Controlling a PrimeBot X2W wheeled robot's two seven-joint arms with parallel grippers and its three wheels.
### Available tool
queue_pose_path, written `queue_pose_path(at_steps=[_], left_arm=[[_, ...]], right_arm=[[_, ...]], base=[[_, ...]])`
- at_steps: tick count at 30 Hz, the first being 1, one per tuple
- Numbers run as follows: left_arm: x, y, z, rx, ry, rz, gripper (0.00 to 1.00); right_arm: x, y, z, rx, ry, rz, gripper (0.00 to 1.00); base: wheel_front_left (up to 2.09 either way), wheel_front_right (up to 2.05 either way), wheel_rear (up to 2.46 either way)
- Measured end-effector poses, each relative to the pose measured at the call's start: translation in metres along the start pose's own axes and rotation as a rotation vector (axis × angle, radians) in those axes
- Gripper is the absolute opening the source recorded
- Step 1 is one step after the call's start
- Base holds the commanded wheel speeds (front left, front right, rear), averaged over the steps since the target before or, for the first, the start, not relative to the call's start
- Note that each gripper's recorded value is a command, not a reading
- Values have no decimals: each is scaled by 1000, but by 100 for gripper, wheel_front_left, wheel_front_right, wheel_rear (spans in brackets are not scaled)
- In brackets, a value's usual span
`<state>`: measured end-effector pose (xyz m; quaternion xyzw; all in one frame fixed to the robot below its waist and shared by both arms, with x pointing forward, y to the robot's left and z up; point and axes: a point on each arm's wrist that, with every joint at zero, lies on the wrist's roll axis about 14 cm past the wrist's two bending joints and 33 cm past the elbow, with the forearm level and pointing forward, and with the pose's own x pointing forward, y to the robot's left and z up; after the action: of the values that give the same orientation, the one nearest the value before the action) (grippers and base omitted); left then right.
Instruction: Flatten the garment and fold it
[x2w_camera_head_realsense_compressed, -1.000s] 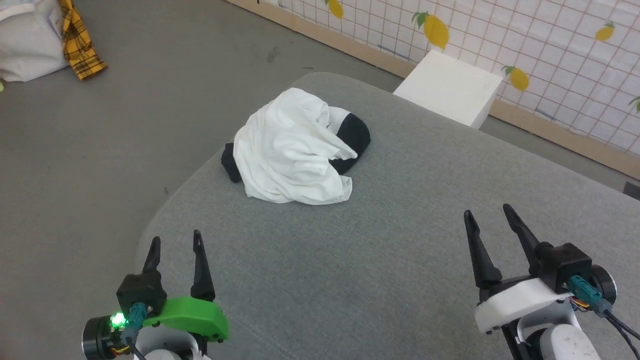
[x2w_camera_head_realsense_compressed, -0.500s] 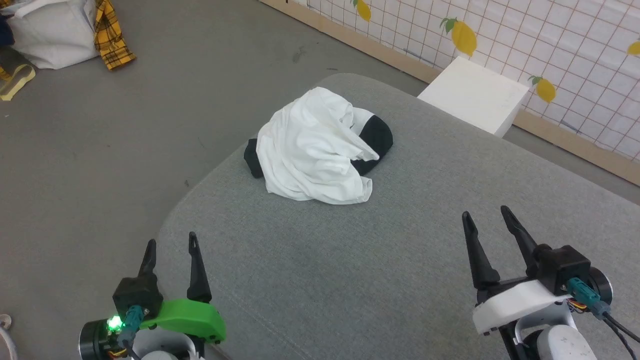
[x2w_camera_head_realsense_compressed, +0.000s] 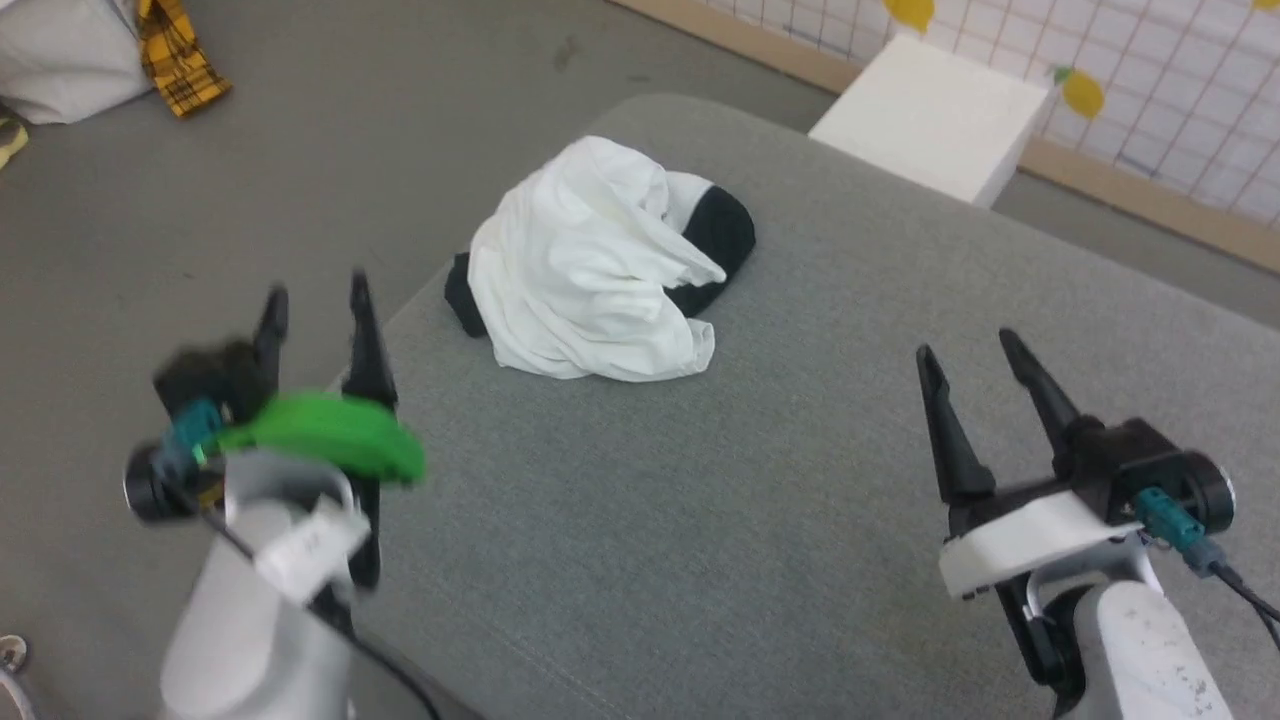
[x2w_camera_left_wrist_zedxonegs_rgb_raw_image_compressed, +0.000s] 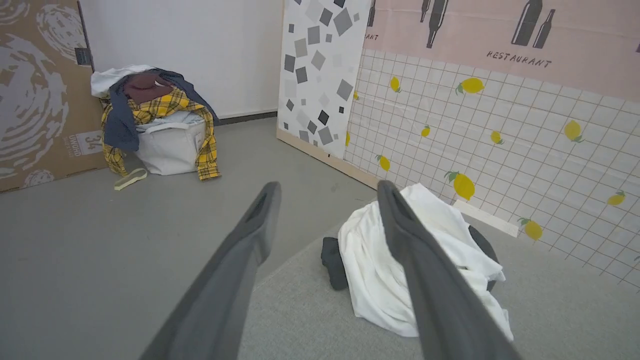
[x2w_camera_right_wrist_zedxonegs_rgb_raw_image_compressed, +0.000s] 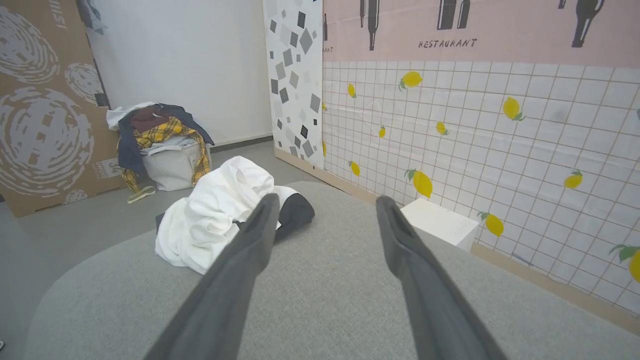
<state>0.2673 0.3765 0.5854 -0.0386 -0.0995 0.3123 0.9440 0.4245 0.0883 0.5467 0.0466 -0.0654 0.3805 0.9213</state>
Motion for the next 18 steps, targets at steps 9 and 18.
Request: queue_pose_path(at_steps=[9,18], left_arm=[[120,-47,11,-35,133,-78,100],[176,-70,-76,-12,526,-64,100]], right_arm=[[19,-36,-17,16,-1,-50,100],[11,-92,-63,51,55,-172,100]], base=[[0,0,0],[0,0,0]])
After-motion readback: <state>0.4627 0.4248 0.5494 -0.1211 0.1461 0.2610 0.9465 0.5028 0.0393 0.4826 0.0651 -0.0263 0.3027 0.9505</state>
